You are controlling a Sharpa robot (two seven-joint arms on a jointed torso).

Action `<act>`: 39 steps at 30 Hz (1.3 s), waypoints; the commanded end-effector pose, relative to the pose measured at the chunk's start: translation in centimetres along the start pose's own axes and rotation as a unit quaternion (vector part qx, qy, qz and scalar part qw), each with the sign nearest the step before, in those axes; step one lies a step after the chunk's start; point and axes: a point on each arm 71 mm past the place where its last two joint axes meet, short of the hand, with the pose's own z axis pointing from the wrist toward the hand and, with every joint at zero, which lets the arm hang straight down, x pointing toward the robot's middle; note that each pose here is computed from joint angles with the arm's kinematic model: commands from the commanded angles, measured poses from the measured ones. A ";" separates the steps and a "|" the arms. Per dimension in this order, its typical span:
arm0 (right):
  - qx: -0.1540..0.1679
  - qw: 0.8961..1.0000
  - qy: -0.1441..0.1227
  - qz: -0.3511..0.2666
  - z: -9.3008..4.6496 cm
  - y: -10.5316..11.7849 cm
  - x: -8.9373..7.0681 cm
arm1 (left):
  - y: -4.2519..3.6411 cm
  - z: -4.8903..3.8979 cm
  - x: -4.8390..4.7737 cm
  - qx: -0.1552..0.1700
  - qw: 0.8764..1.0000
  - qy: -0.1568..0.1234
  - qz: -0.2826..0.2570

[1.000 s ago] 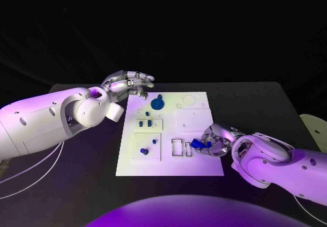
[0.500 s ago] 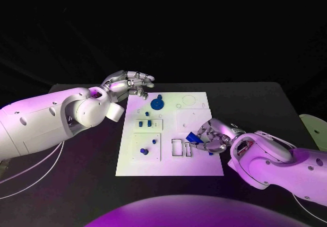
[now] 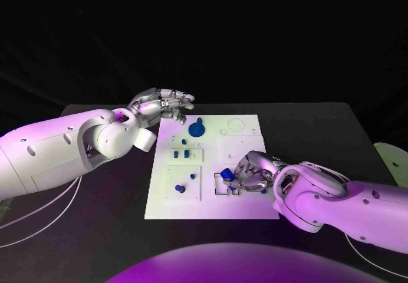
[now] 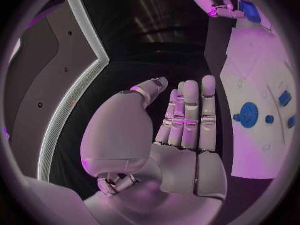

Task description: Assemble the parts on the task board

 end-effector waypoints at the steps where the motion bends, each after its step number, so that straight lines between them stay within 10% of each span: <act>1: 0.009 0.999 0.035 -0.007 0.3 0.1 0.6 | -0.09 0.08 0.29 0.003 1.000 0.009 -0.005; 39: -0.016 0.999 0.024 -0.031 1.3 1.4 1.1 | -0.04 0.04 0.32 -0.002 1.000 0.013 -0.006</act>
